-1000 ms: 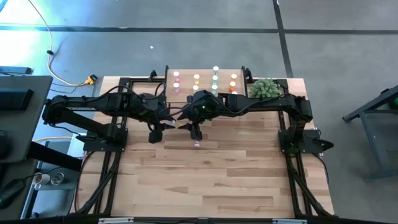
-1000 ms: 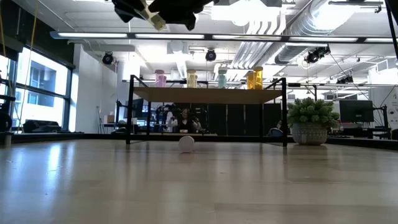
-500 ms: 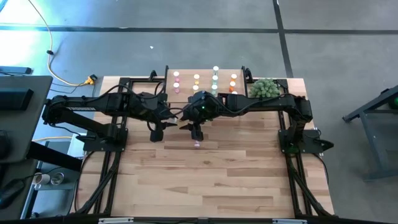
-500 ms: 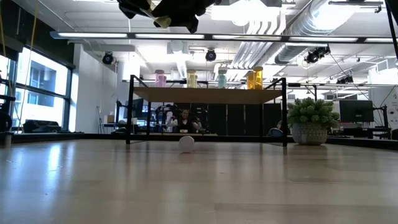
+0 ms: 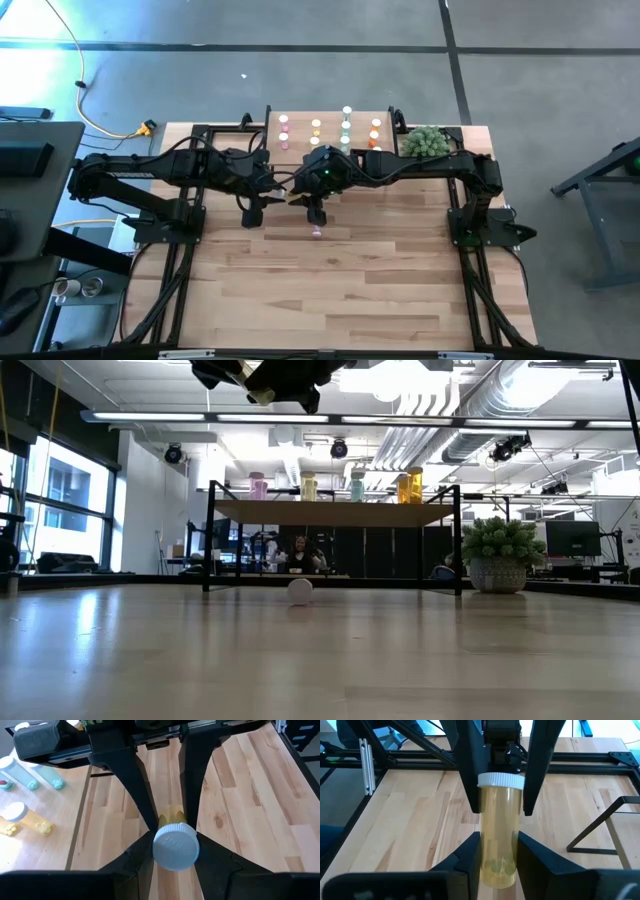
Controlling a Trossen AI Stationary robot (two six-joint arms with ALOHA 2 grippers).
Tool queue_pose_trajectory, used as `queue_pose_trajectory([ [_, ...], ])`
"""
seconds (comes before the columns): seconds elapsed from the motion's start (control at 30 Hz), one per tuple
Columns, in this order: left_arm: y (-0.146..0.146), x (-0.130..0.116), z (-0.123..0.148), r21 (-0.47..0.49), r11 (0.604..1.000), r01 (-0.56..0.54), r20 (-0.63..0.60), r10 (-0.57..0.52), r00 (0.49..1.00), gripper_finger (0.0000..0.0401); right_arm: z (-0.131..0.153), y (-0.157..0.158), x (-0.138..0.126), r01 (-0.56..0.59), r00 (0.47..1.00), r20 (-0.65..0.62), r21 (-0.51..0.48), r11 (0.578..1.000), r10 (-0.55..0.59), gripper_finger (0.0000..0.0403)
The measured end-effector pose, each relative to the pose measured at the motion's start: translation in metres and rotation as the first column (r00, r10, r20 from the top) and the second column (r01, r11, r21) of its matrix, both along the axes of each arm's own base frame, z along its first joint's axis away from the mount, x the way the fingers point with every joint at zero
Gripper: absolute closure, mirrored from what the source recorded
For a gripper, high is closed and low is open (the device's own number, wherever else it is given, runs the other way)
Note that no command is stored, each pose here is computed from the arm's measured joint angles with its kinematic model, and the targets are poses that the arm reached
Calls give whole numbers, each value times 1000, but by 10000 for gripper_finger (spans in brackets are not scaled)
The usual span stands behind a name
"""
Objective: Pick and place medicine bottles onto shelf by color
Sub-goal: Put the yellow pill bottle aligned with the other yellow pill bottles on the shelf
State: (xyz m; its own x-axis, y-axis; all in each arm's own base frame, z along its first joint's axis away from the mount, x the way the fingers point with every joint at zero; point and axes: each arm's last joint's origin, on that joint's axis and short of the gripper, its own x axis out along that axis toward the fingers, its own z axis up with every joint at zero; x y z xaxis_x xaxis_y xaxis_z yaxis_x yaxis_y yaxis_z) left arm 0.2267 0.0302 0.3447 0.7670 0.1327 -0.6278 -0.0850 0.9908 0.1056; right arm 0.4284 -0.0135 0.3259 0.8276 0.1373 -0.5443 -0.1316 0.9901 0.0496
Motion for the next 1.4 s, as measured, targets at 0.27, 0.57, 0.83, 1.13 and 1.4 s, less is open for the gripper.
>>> queue_pose_trajectory([
  [0.27,0,1,1,30,999,18,7,-18,1000,286,0,0,-1,-1,1000,-3,-1,1000,1,313],
  [0.57,0,1,1,30,999,17,7,-17,1000,285,0,0,-1,-2,1000,-4,-2,1000,2,313],
  [0.83,2,0,0,63,997,-38,-3,39,999,228,4,-1,-4,14,1000,-4,-14,1000,-14,314],
  [1.13,3,-2,11,58,996,-75,32,73,997,173,19,-3,-17,53,999,0,-52,997,-53,314],
  [1.4,3,-3,29,94,992,-80,86,72,994,174,45,-9,-37,85,995,62,-119,989,-78,314],
])
